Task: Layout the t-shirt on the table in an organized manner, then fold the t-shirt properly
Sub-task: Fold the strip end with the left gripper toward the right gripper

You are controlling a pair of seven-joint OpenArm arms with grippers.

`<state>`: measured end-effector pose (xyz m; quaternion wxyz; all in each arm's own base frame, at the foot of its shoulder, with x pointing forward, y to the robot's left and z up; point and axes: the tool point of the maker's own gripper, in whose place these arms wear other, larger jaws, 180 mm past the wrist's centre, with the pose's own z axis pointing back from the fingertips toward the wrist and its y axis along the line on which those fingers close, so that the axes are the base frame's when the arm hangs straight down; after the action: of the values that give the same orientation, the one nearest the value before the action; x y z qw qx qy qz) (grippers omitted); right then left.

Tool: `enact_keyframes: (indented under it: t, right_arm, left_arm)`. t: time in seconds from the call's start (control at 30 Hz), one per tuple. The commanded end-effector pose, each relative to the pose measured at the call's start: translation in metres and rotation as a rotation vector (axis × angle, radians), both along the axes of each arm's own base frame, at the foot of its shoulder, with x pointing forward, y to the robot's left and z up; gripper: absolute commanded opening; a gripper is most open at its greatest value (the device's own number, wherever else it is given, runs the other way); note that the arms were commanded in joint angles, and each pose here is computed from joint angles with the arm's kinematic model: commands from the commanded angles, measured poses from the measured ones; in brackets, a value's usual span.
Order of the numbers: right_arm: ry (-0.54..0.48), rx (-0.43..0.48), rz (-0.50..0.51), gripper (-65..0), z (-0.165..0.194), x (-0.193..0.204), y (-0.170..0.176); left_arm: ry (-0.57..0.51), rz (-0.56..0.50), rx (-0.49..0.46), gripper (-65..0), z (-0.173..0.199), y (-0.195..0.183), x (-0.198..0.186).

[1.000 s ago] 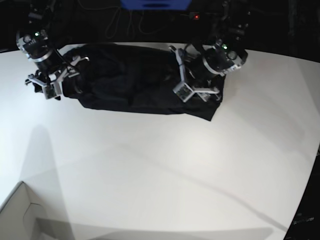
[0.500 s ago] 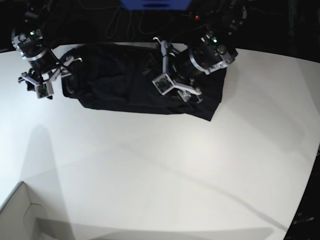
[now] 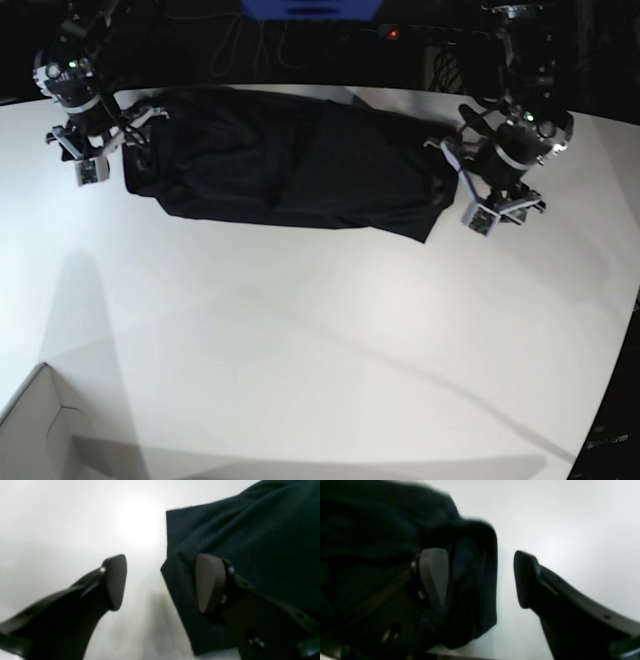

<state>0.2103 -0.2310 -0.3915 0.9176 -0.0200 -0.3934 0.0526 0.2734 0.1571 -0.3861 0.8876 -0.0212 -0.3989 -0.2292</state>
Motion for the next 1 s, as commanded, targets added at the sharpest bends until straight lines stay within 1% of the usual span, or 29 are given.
enact_keyframes:
  t: [0.0,0.23,0.47,0.6,0.7,0.8,0.87,0.97]
  right_arm:
    - [-0.026,0.006,-0.001,-23.1,0.005,0.005,-0.001]
    - [0.030,0.046,-0.007,-23.1,-0.017,-0.004,0.003]
    - [0.030,0.077,-0.013,-23.5,-0.020,-0.004,0.014]
    - [0.045,0.105,0.034,-24.5,-0.027,-0.001,0.032]
    - [0.046,0.113,0.051,-30.2,-0.028,0.001,0.039]
    - [0.043,0.120,0.074,-39.1,-0.028,0.004,0.047]
    - [0.041,0.127,0.095,-47.2,-0.027,0.007,0.055]
    - [0.026,0.126,0.110,-62.2,-0.023,0.012,0.059]
  left_arm:
    - [-0.035,0.007,-0.010,-23.4,0.008,0.002,0.005]
    - [-0.031,0.020,-0.009,-23.4,0.007,0.006,0.002]
    - [-0.057,0.019,-0.014,-23.4,0.016,0.004,0.007]
    - [-0.111,0.010,-0.100,-23.4,0.036,-0.006,0.012]
    - [-0.164,0.035,-0.128,-23.4,0.054,0.001,0.015]
    - [-0.200,0.062,-0.137,-23.4,0.067,0.010,0.015]
    - [-0.210,0.083,-0.134,-23.4,0.070,0.018,0.015]
    - [-0.201,0.139,-0.114,-23.4,0.066,0.039,0.009]
